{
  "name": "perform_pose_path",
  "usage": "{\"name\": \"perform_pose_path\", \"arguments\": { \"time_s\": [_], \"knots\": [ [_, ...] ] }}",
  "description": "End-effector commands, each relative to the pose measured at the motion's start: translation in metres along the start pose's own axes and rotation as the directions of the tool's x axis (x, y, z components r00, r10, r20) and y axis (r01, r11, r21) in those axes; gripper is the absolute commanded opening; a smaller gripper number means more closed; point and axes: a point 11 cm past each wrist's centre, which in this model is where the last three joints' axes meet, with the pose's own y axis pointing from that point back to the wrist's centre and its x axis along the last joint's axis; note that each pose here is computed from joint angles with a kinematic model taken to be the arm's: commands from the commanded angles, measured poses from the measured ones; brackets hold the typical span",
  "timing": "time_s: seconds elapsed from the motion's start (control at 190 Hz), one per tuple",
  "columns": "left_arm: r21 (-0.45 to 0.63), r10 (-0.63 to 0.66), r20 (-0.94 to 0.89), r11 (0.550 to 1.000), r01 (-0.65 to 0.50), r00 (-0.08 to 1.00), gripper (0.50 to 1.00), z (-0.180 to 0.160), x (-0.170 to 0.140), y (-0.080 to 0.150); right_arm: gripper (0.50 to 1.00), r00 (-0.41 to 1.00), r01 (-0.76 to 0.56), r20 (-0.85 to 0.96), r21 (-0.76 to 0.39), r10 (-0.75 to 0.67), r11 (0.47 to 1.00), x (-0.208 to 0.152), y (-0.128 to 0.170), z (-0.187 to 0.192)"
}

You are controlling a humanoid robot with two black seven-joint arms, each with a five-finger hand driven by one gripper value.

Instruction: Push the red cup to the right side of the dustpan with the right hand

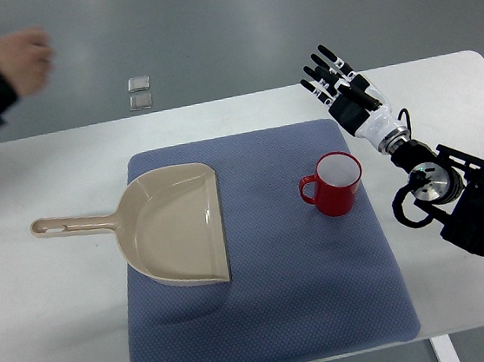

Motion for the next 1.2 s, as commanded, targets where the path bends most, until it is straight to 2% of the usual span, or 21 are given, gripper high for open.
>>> {"name": "perform_pose_path", "arguments": {
  "time_s": [0.0, 0.158, 0.264, 0.338, 0.522, 0.765, 0.982, 1.193],
  "knots": [
    [0.000, 0.000, 0.000, 1.000, 0.000, 1.000, 1.000, 0.000, 0.000, 0.000, 0.934, 1.000, 0.001, -0.002, 0.000, -0.001, 1.000, 0.000, 0.000, 0.000],
    [-0.001, 0.000, -0.005, 1.000, 0.000, 1.000, 1.000, 0.000, 0.000, 0.000, 0.934, 1.000, 0.007, -0.005, 0.002, -0.007, 1.000, -0.001, -0.001, -0.003],
    [-0.001, 0.001, -0.005, 1.000, -0.001, 1.000, 1.000, 0.000, 0.000, 0.000, 0.934, 0.998, 0.063, -0.030, -0.022, -0.064, 0.998, -0.005, 0.000, -0.003],
    [-0.001, 0.001, -0.005, 1.000, -0.001, 1.000, 1.000, 0.000, 0.000, 0.000, 0.934, 0.989, 0.114, -0.084, -0.062, -0.119, 0.992, -0.006, 0.004, -0.006],
    [-0.001, 0.000, -0.005, 1.000, 0.000, 1.000, 1.000, 0.000, 0.000, 0.000, 0.934, 0.955, 0.105, -0.262, -0.131, -0.136, 0.986, 0.013, 0.016, -0.033],
    [-0.001, -0.002, -0.001, 1.000, 0.002, 1.000, 1.000, 0.000, -0.001, 0.000, 0.934, 0.849, 0.087, -0.489, -0.247, -0.202, 0.965, 0.037, 0.053, -0.077],
    [-0.001, -0.003, -0.001, 1.000, 0.003, 1.000, 1.000, 0.000, -0.001, 0.000, 0.934, 0.799, 0.081, -0.566, -0.236, -0.204, 0.968, 0.049, 0.082, -0.108],
    [-0.001, -0.003, 0.000, 1.000, 0.003, 1.000, 1.000, 0.000, -0.001, 0.000, 0.934, 0.807, 0.069, -0.551, -0.269, -0.213, 0.961, 0.059, 0.103, -0.091]
  ]
}}
